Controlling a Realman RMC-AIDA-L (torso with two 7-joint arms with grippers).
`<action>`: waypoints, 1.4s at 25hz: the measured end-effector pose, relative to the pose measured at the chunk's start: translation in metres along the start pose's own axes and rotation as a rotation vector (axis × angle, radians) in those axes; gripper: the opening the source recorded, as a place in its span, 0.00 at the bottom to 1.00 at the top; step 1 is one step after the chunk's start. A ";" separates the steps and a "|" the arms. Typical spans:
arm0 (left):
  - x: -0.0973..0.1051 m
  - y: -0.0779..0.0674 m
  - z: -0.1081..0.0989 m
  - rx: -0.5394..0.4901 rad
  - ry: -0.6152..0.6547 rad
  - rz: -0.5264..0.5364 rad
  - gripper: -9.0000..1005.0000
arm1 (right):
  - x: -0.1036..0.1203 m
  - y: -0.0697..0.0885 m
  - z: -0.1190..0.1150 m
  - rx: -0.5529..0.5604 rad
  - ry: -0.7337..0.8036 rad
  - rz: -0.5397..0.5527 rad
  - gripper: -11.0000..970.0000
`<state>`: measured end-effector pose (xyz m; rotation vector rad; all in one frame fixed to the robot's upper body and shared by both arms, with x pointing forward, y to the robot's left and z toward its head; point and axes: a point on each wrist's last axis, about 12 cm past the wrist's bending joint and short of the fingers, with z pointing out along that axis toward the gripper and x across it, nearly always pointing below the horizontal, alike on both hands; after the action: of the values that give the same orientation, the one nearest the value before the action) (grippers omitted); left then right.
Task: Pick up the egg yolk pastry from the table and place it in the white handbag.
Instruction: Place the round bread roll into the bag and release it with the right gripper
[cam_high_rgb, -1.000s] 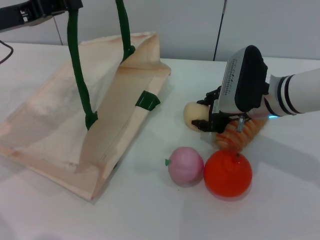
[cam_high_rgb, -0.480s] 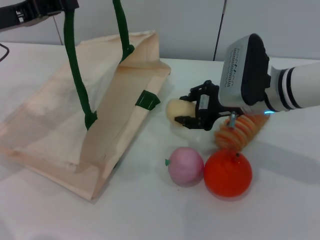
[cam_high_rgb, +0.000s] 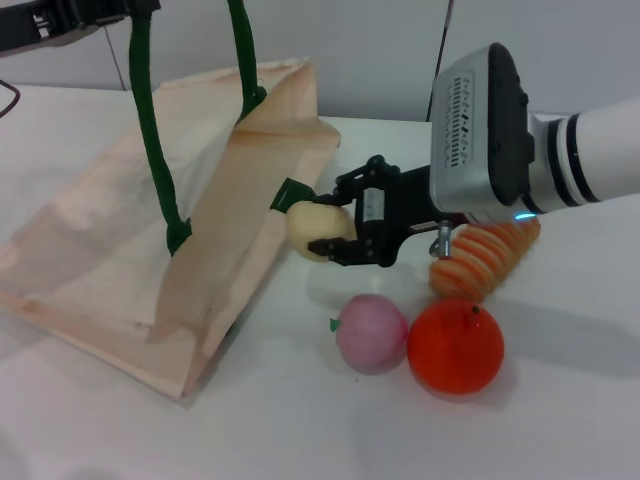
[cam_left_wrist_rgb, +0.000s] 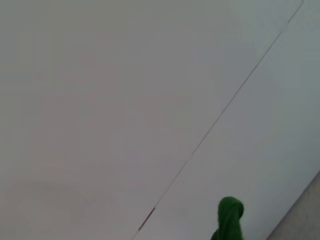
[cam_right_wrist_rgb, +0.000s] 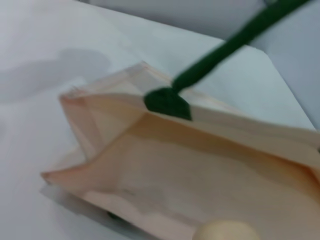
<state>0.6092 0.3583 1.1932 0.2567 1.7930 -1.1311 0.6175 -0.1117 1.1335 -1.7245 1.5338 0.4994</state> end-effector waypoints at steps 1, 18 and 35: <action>-0.001 0.000 0.000 0.003 0.000 0.001 0.13 | -0.004 0.000 0.001 -0.007 -0.003 -0.012 0.51; -0.011 -0.011 0.028 0.100 0.013 0.001 0.13 | -0.056 -0.007 0.031 -0.022 -0.035 -0.127 0.49; -0.014 -0.017 0.038 0.153 0.029 -0.007 0.13 | -0.049 -0.028 0.042 0.154 0.032 -0.119 0.48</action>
<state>0.6297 0.3229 1.2105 0.3593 1.7354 -1.2769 0.6423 -0.0480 1.1495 -1.6984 1.4430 0.2867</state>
